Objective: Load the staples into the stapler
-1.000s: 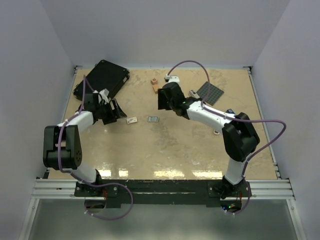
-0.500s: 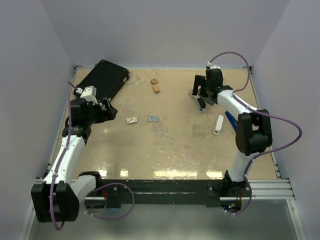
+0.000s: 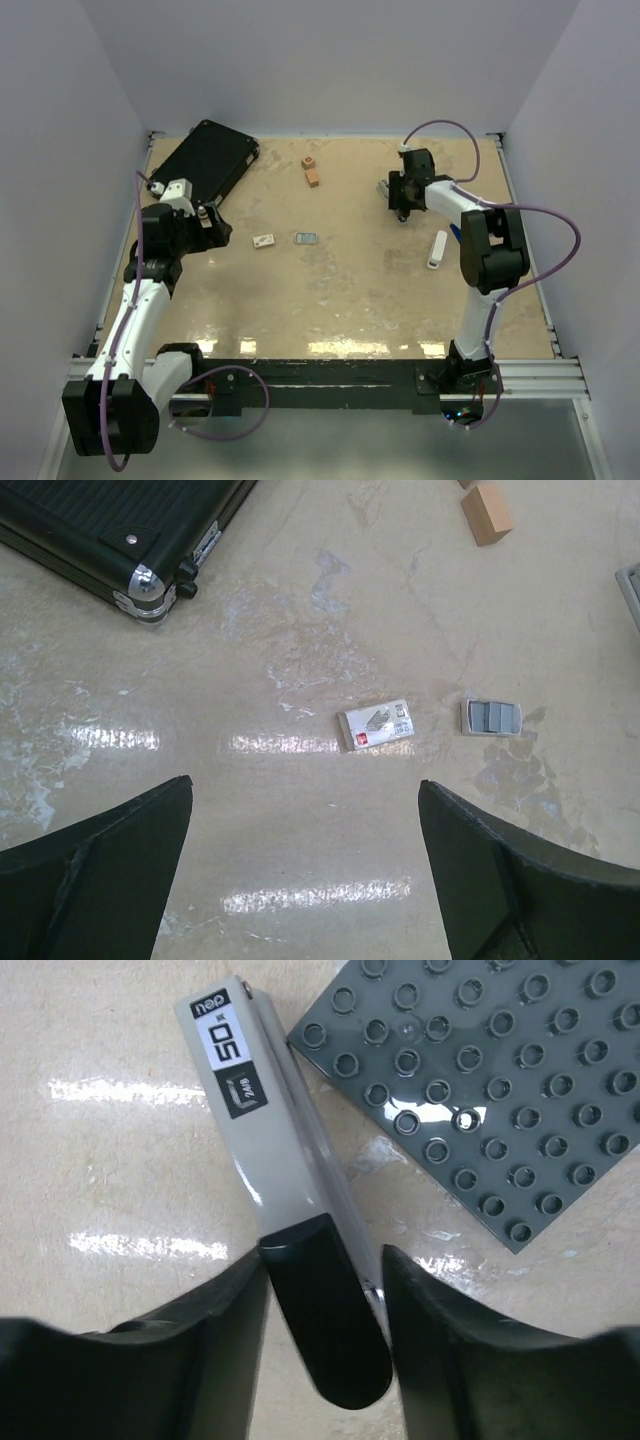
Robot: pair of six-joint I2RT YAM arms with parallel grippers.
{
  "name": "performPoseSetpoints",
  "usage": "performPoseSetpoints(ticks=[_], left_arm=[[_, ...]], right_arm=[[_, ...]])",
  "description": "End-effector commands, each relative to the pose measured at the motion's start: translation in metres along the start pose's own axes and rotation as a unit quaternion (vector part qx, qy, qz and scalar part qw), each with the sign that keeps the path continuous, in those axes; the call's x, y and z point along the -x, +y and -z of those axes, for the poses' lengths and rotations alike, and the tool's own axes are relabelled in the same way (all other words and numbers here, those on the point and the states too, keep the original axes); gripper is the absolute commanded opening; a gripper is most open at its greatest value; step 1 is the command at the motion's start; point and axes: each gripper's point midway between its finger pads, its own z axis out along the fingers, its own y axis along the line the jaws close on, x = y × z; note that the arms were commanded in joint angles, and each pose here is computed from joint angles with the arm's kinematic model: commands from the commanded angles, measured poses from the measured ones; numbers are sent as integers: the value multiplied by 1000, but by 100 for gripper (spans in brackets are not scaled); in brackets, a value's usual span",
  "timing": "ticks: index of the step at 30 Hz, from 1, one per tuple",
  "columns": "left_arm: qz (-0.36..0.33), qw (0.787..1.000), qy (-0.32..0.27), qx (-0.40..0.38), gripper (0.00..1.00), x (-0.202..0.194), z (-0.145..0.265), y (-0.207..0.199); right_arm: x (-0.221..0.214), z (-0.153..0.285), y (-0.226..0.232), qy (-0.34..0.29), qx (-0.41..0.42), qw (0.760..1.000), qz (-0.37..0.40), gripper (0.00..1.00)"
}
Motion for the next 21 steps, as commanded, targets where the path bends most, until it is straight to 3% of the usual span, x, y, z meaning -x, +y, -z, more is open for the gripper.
performPoseSetpoints(ticks=[1, 6, 9, 16, 21], left_arm=[[-17, 1000, -15, -20, 100, 10, 0, -8], [-21, 999, -14, -34, 100, 9, 0, -12], [-24, 998, -20, -49, 100, 10, 0, -17], [-43, 995, -42, -83, 100, 18, 7, -30], [-68, 989, -61, -113, 100, 22, 15, -45]], right_arm=[[26, 10, 5, -34, 8, 999, 8, 46], [33, 23, 6, -51, 8, 999, 2, 17], [38, 39, 25, -70, 24, 997, 8, 10], [28, 99, 114, -114, 116, 984, 69, 2], [-13, 151, 195, -132, 244, 949, 149, 0]])
